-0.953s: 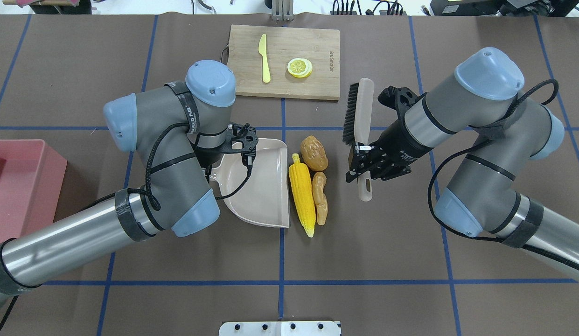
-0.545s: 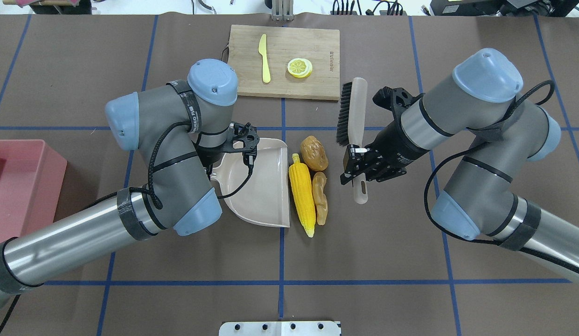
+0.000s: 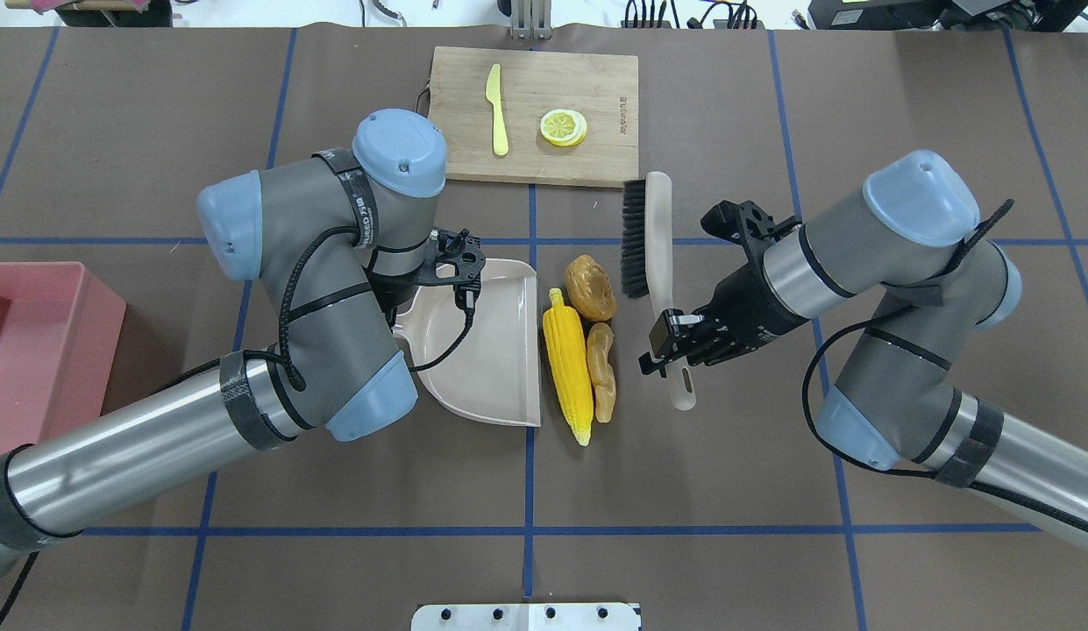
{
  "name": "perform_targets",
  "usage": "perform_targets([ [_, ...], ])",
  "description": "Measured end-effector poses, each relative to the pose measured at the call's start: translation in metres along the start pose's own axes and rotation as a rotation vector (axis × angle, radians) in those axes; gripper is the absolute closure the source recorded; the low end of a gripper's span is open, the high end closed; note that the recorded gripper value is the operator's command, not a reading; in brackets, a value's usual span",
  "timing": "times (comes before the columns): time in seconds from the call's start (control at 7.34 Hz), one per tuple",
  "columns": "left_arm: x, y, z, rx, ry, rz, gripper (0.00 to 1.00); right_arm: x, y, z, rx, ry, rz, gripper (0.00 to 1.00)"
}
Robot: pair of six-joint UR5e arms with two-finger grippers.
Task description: Sweep and dump trash into bin
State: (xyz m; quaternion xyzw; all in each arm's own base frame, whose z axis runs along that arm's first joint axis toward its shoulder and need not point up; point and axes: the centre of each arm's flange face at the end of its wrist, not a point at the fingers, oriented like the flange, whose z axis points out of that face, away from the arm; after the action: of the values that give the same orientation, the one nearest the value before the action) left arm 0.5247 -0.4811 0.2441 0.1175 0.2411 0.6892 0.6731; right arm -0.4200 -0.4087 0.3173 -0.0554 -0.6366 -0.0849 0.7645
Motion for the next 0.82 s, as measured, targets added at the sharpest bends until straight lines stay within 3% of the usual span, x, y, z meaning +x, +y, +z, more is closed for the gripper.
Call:
perform_targets([
  [0.54,-0.001,0.001,-0.001,0.0,-0.001,-0.002,1.0,0.061,0.025,0.041,-0.088,-0.037,0.058,1.0],
  [0.82,0.0,0.001,-0.001,0.001,-0.002,-0.002,1.0,0.068,0.039,0.049,-0.138,-0.079,0.017,1.0],
])
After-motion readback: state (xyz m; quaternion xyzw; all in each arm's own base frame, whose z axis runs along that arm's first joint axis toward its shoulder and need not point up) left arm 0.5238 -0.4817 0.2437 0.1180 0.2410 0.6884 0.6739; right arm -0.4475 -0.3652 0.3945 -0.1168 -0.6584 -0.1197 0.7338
